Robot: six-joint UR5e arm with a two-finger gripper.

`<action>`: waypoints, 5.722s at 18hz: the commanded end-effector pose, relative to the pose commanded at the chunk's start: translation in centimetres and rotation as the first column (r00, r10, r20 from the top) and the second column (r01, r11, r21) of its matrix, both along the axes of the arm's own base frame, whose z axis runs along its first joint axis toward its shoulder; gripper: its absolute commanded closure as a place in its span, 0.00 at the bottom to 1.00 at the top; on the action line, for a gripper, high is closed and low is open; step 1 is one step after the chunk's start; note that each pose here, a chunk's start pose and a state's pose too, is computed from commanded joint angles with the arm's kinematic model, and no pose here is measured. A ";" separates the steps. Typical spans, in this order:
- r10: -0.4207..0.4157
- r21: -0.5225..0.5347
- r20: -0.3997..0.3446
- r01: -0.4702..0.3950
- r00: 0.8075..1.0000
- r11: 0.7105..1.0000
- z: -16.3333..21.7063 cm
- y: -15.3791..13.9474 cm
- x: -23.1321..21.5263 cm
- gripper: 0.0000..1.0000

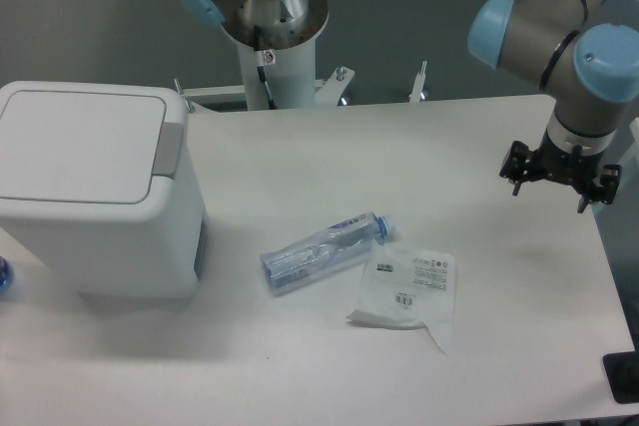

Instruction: Open the trash can

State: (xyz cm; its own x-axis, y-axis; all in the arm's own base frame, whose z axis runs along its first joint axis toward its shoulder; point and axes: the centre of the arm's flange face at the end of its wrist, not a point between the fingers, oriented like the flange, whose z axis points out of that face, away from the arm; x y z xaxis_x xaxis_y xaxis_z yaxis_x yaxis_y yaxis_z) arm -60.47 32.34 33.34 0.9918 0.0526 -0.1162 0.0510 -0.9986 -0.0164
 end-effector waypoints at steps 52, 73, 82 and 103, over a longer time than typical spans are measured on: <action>0.259 0.408 0.478 -0.473 0.839 0.781 15.9 13.7 36.7 0.00; 0.261 0.377 0.460 -0.453 0.849 0.808 13.1 14.1 37.1 0.00; 0.277 0.380 0.445 -0.460 0.852 0.803 13.8 14.6 36.2 0.00; 0.027 0.311 -0.022 -0.019 0.999 0.950 7.4 10.4 11.9 0.00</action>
State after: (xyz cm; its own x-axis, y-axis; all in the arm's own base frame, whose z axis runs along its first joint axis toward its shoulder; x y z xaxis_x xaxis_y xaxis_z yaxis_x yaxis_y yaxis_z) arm -48.53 42.79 40.69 0.9869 0.1125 -0.1154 0.0691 -0.9424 -0.3274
